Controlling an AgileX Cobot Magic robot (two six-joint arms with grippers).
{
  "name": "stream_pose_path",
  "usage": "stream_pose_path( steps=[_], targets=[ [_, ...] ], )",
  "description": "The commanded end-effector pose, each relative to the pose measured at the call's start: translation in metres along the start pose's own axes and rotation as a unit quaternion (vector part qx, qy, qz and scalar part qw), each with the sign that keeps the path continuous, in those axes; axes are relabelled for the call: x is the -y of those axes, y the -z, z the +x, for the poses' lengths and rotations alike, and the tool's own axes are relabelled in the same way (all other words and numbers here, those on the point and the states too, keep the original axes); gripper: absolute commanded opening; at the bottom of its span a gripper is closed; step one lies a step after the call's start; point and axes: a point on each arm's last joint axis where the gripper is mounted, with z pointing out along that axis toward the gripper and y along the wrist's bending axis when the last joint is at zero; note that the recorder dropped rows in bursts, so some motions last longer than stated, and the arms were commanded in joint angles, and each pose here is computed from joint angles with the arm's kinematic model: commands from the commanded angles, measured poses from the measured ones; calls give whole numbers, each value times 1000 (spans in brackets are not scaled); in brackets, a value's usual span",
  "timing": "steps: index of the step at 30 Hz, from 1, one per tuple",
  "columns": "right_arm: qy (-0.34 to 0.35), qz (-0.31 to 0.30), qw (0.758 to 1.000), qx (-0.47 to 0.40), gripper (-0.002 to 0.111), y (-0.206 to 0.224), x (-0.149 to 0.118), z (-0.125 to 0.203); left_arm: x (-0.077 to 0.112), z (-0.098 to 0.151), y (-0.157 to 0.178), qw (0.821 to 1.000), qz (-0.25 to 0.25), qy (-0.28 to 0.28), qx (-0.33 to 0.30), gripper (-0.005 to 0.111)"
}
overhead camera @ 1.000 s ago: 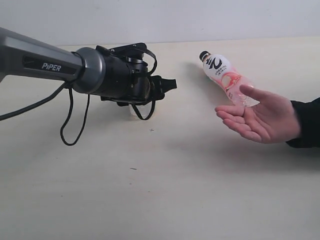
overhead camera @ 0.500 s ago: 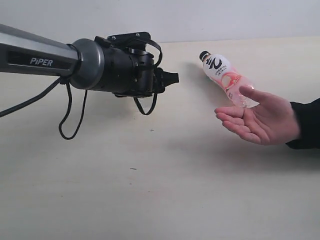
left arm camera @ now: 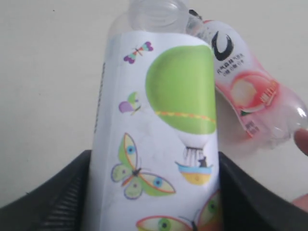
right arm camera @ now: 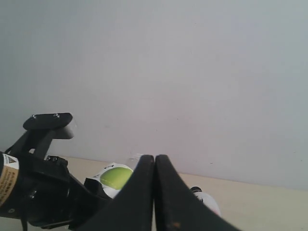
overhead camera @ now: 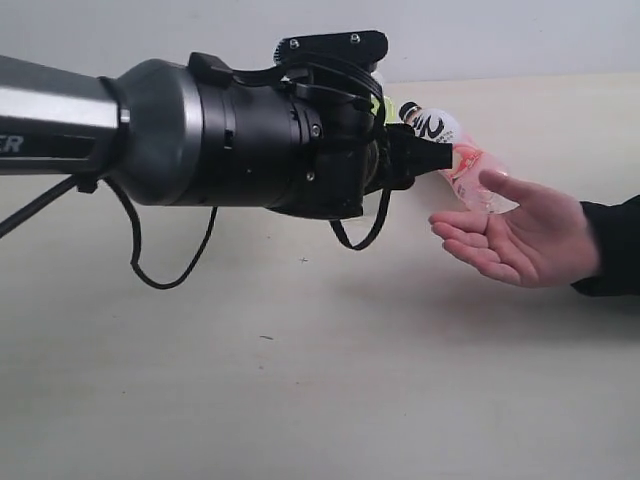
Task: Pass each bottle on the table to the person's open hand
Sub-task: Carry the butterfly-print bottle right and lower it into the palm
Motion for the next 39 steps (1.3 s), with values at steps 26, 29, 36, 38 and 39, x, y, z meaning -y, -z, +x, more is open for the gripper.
stream_pose_path(
  steps=[26, 29, 36, 38, 39],
  targets=[
    [2, 0, 1000, 2, 0, 1, 0, 0, 48, 9, 50, 977, 198, 66, -36, 0],
    [2, 0, 1000, 2, 0, 1, 0, 0, 50, 13, 45, 974, 206, 80, -43, 0],
    [2, 0, 1000, 2, 0, 1, 0, 0, 54, 33, 20, 974, 199, 97, -55, 0],
    [2, 0, 1000, 2, 0, 1, 0, 0, 56, 36, 16, 974, 195, 96, -57, 0],
    [1, 1, 1000, 2, 0, 1, 0, 0, 57, 35, 15, 974, 196, 96, -56, 0]
  ],
)
